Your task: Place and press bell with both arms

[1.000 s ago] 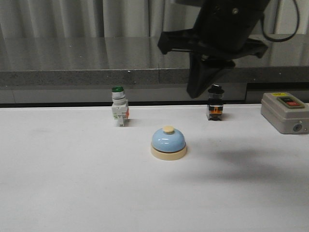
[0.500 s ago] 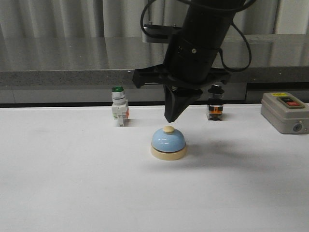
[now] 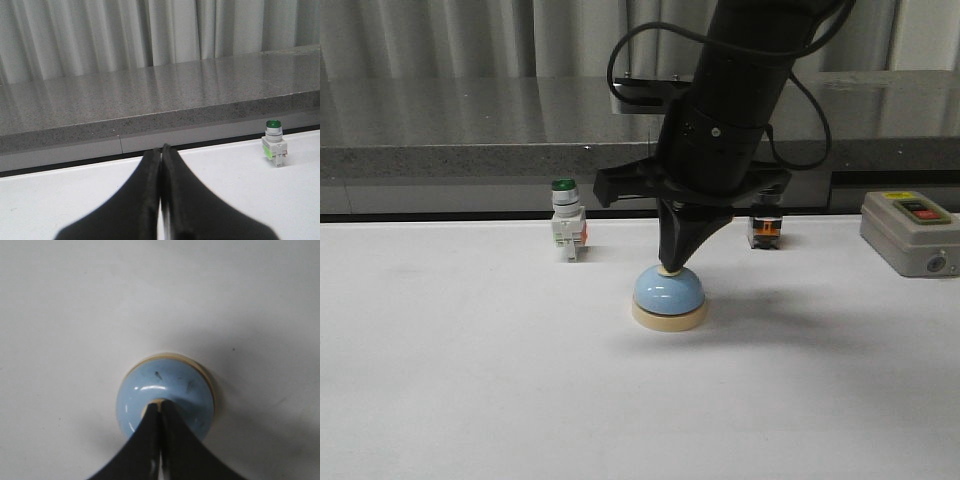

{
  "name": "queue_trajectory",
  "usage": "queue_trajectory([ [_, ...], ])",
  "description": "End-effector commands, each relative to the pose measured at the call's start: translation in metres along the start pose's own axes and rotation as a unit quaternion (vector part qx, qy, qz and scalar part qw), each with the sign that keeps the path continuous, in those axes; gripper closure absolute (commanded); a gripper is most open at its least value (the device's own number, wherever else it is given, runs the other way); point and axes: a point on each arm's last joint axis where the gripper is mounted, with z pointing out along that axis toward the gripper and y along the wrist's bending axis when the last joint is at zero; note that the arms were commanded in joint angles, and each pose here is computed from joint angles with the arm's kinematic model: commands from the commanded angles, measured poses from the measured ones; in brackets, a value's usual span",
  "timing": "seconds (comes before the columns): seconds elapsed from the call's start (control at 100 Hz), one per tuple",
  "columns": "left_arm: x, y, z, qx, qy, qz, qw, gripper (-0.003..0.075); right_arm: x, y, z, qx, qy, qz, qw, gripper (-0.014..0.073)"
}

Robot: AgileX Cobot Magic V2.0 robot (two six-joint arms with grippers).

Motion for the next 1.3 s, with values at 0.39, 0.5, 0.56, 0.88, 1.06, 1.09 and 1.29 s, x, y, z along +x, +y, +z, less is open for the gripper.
queue_trajectory([
  [0.39,0.005,-0.001,-0.001,-0.005,-0.034,-0.005,0.999,0.074,-0.007,0.002,-0.014,-0.004,-0.009,-0.007,1.0,0.0665],
  [0.5,0.005,-0.001,-0.001,-0.005,-0.034,-0.005,0.999,0.074,-0.01,0.004,-0.031,-0.006,-0.028,-0.008,1.0,0.0665],
  [0.56,0.005,-0.001,-0.001,-0.005,-0.034,-0.005,0.999,0.074,-0.012,0.005,-0.042,-0.007,-0.041,-0.01,0.999,0.0664],
  [0.88,0.005,-0.001,-0.001,-0.005,-0.034,-0.005,0.999,0.074,-0.017,0.005,-0.12,0.012,-0.137,-0.038,0.99,0.0664],
  [1.06,0.005,-0.001,-0.001,-0.005,-0.034,-0.005,0.999,0.074,-0.014,-0.011,-0.154,0.031,-0.177,-0.021,0.984,0.0664],
  [1.09,0.005,-0.001,-0.001,-0.005,-0.034,-0.005,0.999,0.074,-0.011,-0.015,-0.158,0.035,-0.18,-0.016,0.983,0.0664],
  [1.29,0.005,-0.001,-0.001,-0.005,-0.034,-0.005,0.999,0.074,0.019,-0.05,-0.184,0.073,-0.204,0.026,0.976,0.0664],
])
